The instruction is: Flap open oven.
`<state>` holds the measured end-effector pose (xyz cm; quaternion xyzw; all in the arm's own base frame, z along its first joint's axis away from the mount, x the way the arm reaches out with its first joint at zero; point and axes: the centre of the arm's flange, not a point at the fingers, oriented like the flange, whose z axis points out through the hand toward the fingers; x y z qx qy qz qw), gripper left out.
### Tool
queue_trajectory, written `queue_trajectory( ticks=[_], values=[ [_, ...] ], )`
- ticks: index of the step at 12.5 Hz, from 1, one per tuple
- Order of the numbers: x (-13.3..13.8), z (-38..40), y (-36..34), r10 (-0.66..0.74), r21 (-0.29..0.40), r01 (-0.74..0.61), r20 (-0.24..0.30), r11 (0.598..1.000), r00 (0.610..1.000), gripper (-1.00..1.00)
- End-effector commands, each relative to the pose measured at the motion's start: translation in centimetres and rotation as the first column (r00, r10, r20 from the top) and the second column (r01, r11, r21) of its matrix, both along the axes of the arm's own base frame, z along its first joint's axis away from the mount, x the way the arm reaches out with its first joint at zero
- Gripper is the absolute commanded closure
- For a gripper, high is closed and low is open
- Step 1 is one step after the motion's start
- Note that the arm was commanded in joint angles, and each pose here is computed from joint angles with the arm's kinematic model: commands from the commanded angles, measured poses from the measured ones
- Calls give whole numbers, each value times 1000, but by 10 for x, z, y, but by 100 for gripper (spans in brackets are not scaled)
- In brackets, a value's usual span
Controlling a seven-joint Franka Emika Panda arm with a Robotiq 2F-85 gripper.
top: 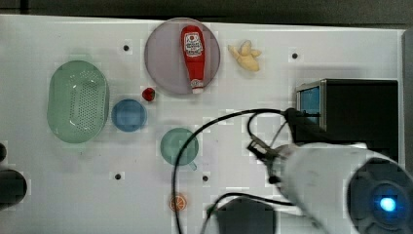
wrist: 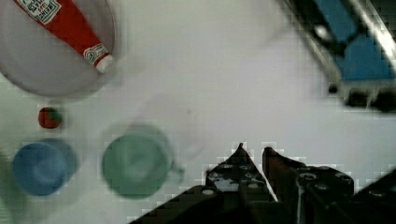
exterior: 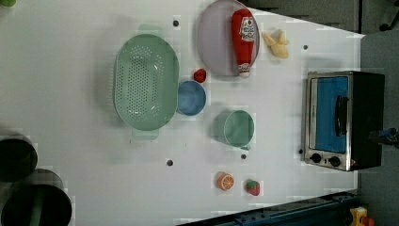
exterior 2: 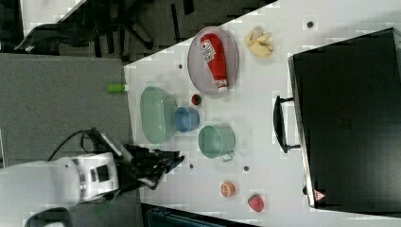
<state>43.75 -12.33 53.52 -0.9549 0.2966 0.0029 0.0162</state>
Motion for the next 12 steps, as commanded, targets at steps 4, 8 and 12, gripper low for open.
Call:
queue_trajectory(
  ticks=[4, 8, 12],
  values=[
    [3, -60, -99, 375, -103, -372, 3, 922, 927, 65],
    [16, -104, -135, 515, -156, -509, -6, 846, 857, 65],
    [26, -149, -150, 520, -166, -519, -41, 839, 853, 65]
  ],
)
